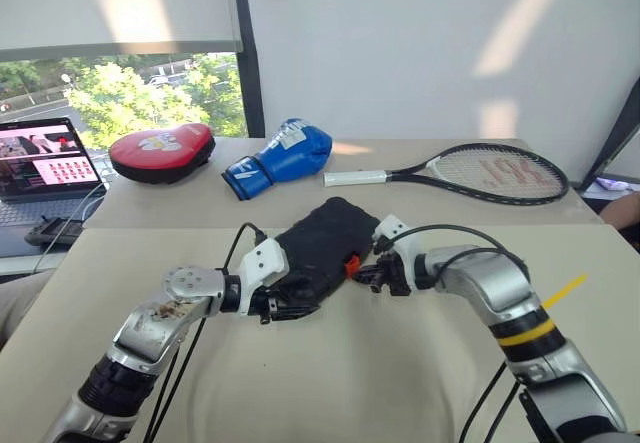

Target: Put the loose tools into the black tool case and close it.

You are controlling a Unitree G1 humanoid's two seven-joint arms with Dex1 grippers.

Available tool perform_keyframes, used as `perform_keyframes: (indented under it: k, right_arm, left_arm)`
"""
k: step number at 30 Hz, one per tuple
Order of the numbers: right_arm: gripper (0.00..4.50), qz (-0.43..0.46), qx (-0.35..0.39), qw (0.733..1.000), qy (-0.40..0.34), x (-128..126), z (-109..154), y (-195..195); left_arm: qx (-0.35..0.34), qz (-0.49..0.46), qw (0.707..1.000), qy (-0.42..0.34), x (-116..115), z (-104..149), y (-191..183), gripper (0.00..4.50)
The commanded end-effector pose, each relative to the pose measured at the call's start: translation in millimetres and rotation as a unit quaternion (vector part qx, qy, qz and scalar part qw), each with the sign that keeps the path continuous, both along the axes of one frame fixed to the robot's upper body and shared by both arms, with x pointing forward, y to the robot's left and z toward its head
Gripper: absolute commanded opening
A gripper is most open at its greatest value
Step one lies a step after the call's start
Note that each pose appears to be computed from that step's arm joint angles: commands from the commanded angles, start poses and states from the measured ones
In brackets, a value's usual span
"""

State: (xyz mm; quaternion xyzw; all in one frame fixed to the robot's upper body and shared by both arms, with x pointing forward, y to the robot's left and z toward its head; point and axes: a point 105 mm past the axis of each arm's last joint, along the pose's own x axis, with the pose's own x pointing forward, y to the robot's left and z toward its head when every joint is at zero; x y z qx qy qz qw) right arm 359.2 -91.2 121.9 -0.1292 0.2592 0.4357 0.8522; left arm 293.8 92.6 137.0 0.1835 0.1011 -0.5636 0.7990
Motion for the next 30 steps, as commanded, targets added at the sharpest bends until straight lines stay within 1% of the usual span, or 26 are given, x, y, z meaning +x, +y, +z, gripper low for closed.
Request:
perform_keyframes:
  k: [1, 6, 8, 10, 11, 12, 14, 15, 16, 17, 18, 19, 22, 26, 28, 30]
  right_arm:
    - [0.02, 0.032, 0.020, 0.998, -0.049, 10, 24, 20]
    - [0.02, 0.045, 0.029, 0.996, -0.070, 11, 29, 23]
    - [0.02, 0.055, 0.036, 0.994, -0.085, 4, 32, 19]
    - [0.02, 0.064, 0.035, 0.990, -0.123, -5, 38, 9]
    - [0.02, 0.067, 0.044, 0.987, -0.140, -12, 42, 1]
    - [0.02, 0.065, 0.055, 0.984, -0.156, -19, 48, -6]
    - [0.58, 0.035, 0.092, 0.972, -0.215, -34, 69, -29]
    - [0.78, 0.037, 0.098, 0.969, -0.226, -49, 73, -40]
    - [1.12, 0.037, 0.097, 0.968, -0.230, -60, 74, -49]
    - [1.41, 0.035, 0.094, 0.968, -0.231, -70, 73, -57]
    - [1.76, 0.028, 0.091, 0.968, -0.233, -79, 72, -64]
    - [2.10, 0.016, 0.089, 0.968, -0.236, -85, 72, -72]
    - [3.07, -0.026, 0.093, 0.964, -0.249, -109, 74, -98]
    - [4.47, -0.055, 0.060, 0.965, -0.250, -137, 65, -122]
    - [4.47, -0.062, 0.046, 0.966, -0.245, -148, 62, -129]
    - [4.47, -0.068, 0.040, 0.967, -0.240, -155, 61, -134]
  left_arm:
    - [0.019, 0.009, 0.999, 0.038, -5, -21, 3, 3.11]
    - [0.016, 0.012, 0.999, 0.034, -6, -22, 3, 3.11]
    - [0.000, 0.020, 0.999, 0.031, -6, -20, 3, 3.11]
    - [-0.027, 0.036, 0.999, 0.023, -4, -13, 4, 3.11]
    - [-0.077, 0.041, 0.996, 0.021, -5, -3, 2, 3.11]
    - [-0.104, 0.043, 0.994, 0.014, -6, 4, 3, 3.11]
    - [-0.151, 0.044, 0.987, 0.024, -14, 18, 13, 3.11]
    - [-0.170, 0.053, 0.984, 0.023, -17, 25, 19, 3.34]
    - [-0.179, 0.060, 0.982, 0.023, -21, 28, 25, 3.57]
    - [-0.186, 0.063, 0.980, 0.023, -26, 30, 29, 3.71]
    - [-0.191, 0.069, 0.979, 0.022, -30, 32, 34, 4.14]
    - [-0.193, 0.077, 0.978, 0.021, -32, 32, 38, 4.47]
    - [-0.183, 0.105, 0.977, 0.026, -45, 28, 59, 4.50]
    - [-0.172, 0.140, 0.974, 0.044, -61, 22, 80, 4.50]
    - [-0.162, 0.153, 0.974, 0.043, -67, 20, 89, 4.50]
    - [-0.152, 0.177, 0.972, 0.032, -67, 17, 98, 4.50]
